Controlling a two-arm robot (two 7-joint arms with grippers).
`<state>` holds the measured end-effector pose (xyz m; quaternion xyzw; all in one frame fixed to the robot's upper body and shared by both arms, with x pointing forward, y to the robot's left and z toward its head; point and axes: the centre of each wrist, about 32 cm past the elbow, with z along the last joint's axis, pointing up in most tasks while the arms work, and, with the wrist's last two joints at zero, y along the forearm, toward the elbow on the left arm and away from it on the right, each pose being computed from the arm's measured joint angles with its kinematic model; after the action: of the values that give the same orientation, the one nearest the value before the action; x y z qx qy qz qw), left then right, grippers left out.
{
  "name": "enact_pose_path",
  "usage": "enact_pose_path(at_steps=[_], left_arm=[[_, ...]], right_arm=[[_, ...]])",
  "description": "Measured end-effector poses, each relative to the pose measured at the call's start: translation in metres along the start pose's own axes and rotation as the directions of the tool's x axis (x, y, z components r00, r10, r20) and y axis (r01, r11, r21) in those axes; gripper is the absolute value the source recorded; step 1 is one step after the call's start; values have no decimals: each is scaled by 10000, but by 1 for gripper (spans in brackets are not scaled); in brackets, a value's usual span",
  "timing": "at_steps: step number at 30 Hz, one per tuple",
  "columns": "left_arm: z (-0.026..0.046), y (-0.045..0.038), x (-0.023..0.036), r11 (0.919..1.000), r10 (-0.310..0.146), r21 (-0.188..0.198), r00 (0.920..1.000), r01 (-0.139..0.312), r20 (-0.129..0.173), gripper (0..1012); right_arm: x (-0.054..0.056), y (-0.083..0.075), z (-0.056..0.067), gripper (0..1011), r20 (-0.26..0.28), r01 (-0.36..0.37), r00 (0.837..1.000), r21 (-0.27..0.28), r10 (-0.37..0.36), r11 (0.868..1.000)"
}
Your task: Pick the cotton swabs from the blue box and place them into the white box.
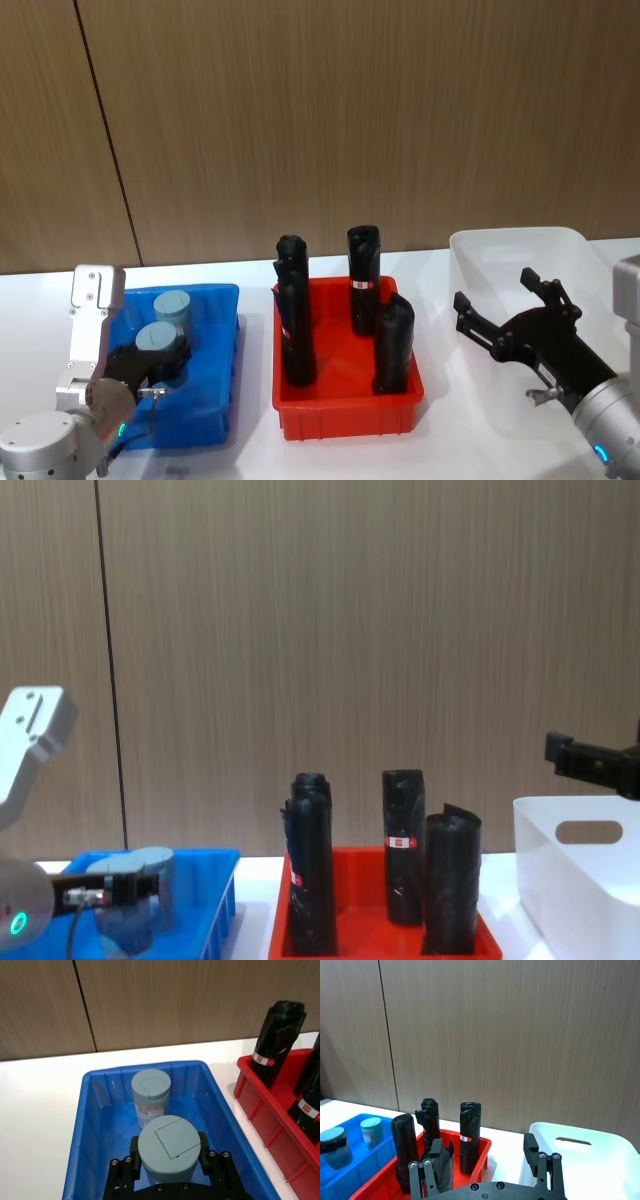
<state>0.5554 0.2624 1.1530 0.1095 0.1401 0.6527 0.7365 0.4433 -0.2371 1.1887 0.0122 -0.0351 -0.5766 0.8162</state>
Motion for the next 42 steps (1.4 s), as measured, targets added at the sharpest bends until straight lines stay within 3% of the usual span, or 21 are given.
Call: enact_pose_path(at_steps=[8, 14, 17, 21, 24, 25, 26, 27, 30, 31, 33, 36, 37, 40, 41, 42], left_arm=[[108, 84, 8, 9952, -488, -820, 9977, 525, 468, 660], [254, 165, 29, 9826, -1066, -1414, 9892, 1203, 1010, 660], [352, 214, 48, 9711, -1453, -1705, 9805, 1668, 1320, 660], [421, 248, 64, 9598, -1818, -1868, 9709, 2096, 1558, 660], [497, 281, 85, 9433, -2294, -2007, 9561, 2645, 1821, 660], [497, 281, 85, 9433, -2294, -2007, 9561, 2645, 1821, 660], [525, 290, 92, 9357, -2502, -2038, 9489, 2880, 1922, 660], [537, 294, 95, 9331, -2560, -2057, 9466, 2949, 1959, 660], [603, 312, 110, 9114, -3102, -2079, 9248, 3552, 2202, 660], [603, 312, 110, 9114, -3102, -2079, 9248, 3552, 2202, 660], [635, 318, 117, 8991, -3379, -2068, 9120, 3859, 2327, 660], [679, 322, 124, 8793, -3794, -2021, 8908, 4313, 2501, 660], [700, 322, 129, 8694, -3987, -1990, 8800, 4522, 2582, 660], [729, 320, 134, 8528, -4296, -1926, 8617, 4855, 2700, 660], [744, 319, 135, 8422, -4483, -1877, 8499, 5054, 2768, 660], [752, 318, 135, 8364, -4584, -1847, 8433, 5161, 2806, 660]], right_arm=[[0, 0, 0, 1002, 0, 0, 10000, 1, 0, 10000], [0, 0, 0, 1002, 1, 0, 10000, 1, 0, 10000], [0, 0, 0, 1002, 1, 1, 10000, 1, -1, 10000], [0, 0, 0, 1002, 0, -1, 10000, 1, 1, 10000], [0, 0, 0, 1002, 0, 0, 10000, 1, 0, 10000], [0, 0, 0, 1002, 0, 0, 10000, 1, 0, 10000], [0, 0, 0, 1002, 0, 0, 10000, 1, 0, 10000], [0, 0, 0, 1002, 0, 0, 10000, 1, 0, 10000], [0, 0, 0, 1002, 0, 0, 10000, 1, 0, 10000], [0, 0, 0, 1002, 0, 0, 10000, 1, 0, 10000], [0, 0, 0, 1001, 0, 0, 10000, 1, 0, 10000], [0, 0, 0, 1002, 0, 0, 10000, 0, 0, 10000], [0, 0, 0, 1002, 1, 0, 10000, 0, 0, 10000], [0, 0, 0, 1002, 0, 0, 10000, 1, 0, 10000], [0, 0, 0, 1002, 0, 0, 10000, 0, 0, 10000], [0, 0, 0, 1002, 1, 0, 10000, 1, 0, 10000]])
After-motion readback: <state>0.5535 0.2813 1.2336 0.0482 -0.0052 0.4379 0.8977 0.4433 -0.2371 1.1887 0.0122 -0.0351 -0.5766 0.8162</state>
